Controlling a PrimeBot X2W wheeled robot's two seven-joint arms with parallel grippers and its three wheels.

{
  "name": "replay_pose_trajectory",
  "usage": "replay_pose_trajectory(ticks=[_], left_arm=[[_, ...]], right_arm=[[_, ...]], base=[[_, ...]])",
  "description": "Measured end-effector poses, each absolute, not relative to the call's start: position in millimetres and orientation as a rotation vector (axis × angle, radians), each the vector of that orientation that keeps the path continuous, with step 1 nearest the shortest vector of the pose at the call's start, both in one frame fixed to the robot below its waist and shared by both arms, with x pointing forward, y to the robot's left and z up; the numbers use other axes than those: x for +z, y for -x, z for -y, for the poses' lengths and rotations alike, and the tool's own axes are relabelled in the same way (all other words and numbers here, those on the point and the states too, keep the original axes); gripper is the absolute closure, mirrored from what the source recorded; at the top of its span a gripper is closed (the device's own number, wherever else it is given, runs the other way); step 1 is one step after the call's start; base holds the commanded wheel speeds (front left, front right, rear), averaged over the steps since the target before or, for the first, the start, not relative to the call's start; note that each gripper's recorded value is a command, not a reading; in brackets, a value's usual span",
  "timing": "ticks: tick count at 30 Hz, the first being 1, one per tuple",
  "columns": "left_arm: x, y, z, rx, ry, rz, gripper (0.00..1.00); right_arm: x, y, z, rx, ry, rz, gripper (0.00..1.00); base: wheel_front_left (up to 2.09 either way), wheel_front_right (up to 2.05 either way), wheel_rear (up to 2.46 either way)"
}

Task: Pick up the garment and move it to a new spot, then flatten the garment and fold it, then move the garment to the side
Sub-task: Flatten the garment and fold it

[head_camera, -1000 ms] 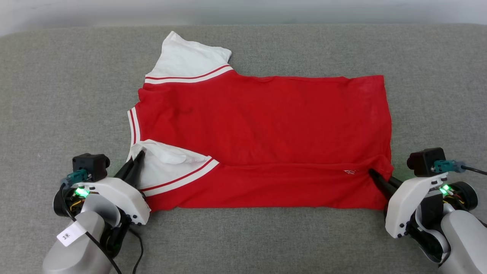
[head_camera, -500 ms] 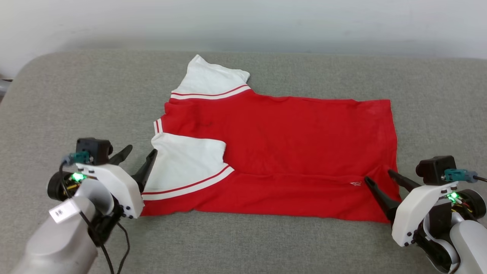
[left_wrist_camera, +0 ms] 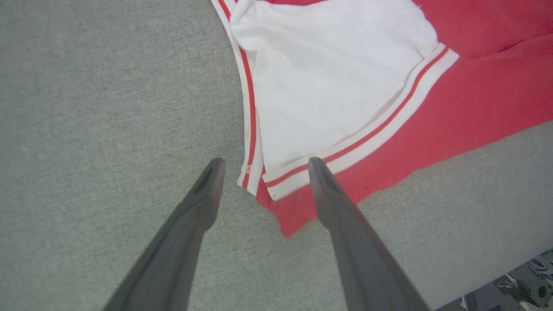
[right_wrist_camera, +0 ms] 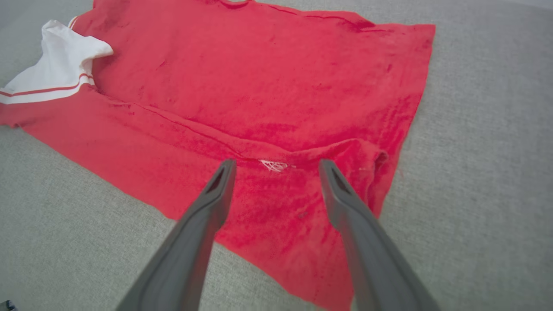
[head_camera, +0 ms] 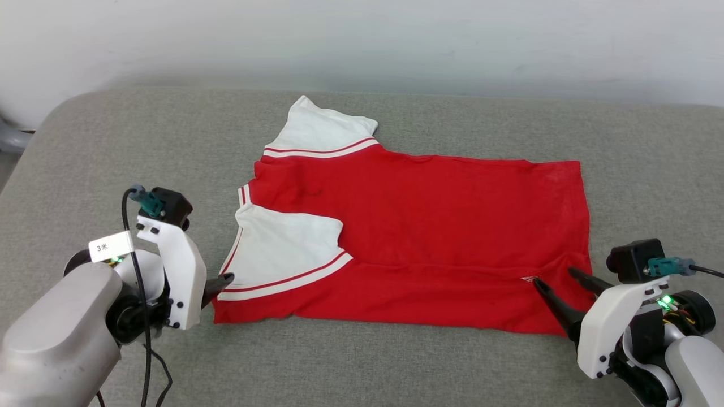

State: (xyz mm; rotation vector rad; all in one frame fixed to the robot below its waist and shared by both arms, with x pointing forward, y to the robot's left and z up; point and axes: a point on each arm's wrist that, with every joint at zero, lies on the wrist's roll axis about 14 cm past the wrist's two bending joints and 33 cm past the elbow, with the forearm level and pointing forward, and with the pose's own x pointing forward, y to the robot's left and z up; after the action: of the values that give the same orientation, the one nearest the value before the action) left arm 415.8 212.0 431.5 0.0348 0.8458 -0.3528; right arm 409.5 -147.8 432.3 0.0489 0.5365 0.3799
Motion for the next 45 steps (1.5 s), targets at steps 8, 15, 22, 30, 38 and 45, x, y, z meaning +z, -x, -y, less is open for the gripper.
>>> replay_pose_trajectory(ticks=[8, 15, 22, 30, 38, 45], left_arm=[[403.2, -399.8, -210.5, -0.386, -0.079, -1.03, 0.0], [375.9, -396.0, -209.4, -0.387, -0.075, -1.129, 0.0], [364.1, -391.7, -205.6, -0.403, -0.076, -1.199, 0.89], [374.5, -392.7, -194.4, -0.433, -0.09, -1.132, 1.0], [406.3, -408.5, -190.2, -0.46, -0.1, -0.974, 1.0], [420.3, -415.6, -188.9, -0.483, -0.117, -0.905, 1.0]], right_arm=[[425.1, -401.2, 155.9, 0.36, -0.053, -0.575, 0.0], [414.4, -400.3, 160.9, 0.342, -0.062, -0.606, 0.0], [423.1, -408.9, 163.5, 0.337, -0.049, -0.575, 0.0], [455.9, -420.4, 181.6, 0.332, 0.078, -0.518, 0.0], [461.0, -415.6, 208.2, 0.314, 0.211, -0.676, 0.0], [437.6, -400.2, 206.6, 0.343, 0.21, -0.903, 0.0]], base=[[0.0, 0.0, 0.0], [0.0, 0.0, 0.0], [0.0, 0.0, 0.0], [0.0, 0.0, 0.0], [0.0, 0.0, 0.0], [0.0, 0.0, 0.0]])
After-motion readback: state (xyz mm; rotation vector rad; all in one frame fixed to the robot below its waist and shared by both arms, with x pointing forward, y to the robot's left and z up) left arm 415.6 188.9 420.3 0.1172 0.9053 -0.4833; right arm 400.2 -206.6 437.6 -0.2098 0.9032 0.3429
